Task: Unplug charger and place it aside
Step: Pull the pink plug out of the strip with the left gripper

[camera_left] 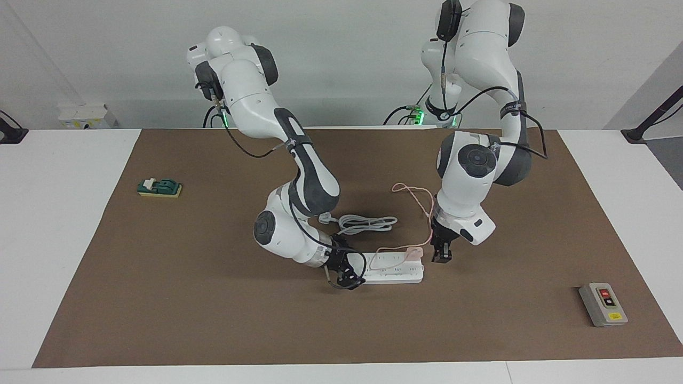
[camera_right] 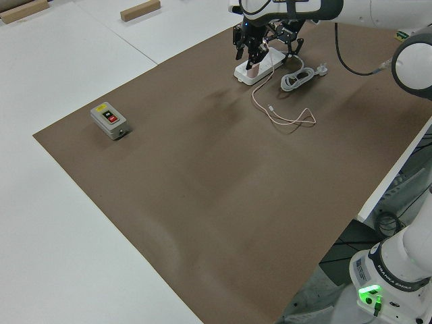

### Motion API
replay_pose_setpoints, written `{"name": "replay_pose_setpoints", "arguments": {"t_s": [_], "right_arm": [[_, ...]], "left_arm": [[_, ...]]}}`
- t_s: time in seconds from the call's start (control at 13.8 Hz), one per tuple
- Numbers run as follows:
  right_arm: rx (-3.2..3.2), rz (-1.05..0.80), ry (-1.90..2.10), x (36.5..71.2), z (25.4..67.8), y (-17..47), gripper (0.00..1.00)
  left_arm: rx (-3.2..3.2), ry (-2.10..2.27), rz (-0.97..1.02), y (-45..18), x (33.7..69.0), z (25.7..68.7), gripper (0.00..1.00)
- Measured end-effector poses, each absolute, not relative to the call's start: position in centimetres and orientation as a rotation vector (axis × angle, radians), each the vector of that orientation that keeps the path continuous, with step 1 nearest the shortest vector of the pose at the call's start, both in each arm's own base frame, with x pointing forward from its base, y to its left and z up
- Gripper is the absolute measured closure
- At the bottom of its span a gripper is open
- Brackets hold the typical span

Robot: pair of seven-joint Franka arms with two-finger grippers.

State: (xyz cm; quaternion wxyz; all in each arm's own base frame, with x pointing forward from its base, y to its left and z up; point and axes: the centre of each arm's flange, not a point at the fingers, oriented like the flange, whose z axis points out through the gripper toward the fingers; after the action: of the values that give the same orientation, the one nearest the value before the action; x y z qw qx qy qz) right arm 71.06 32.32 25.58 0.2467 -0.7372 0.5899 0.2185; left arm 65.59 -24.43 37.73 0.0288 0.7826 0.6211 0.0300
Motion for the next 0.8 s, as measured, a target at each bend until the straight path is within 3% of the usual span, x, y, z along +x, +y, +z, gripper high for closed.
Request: {"name": "replay_pose_setpoints", "arguments": {"t_s": [0.15, 0.22, 0.65, 0.8], "right_arm": [[-2.011, 0.595, 1.609, 71.1, 25.6, 32.3, 0.04], [-2.011, 0.595, 1.609, 71.0, 25.6, 32.3, 0.04], [-2.010, 0.593, 1.609, 71.0, 25.6, 32.3, 0.04], [-2.010, 0.593, 1.609, 71.0, 25.6, 32.3, 0.04]], "left_arm": [[2.409, 1.901, 0.102, -25.1, 65.3, 37.5, 0.08], [2.404, 1.893, 0.108, -25.6, 65.2, 37.4, 0.00], [2.456, 1.853, 0.089, -28.4, 62.7, 34.2, 0.00], [2.456, 1.857, 0.089, -28.3, 62.7, 34.1, 0.05]]}}
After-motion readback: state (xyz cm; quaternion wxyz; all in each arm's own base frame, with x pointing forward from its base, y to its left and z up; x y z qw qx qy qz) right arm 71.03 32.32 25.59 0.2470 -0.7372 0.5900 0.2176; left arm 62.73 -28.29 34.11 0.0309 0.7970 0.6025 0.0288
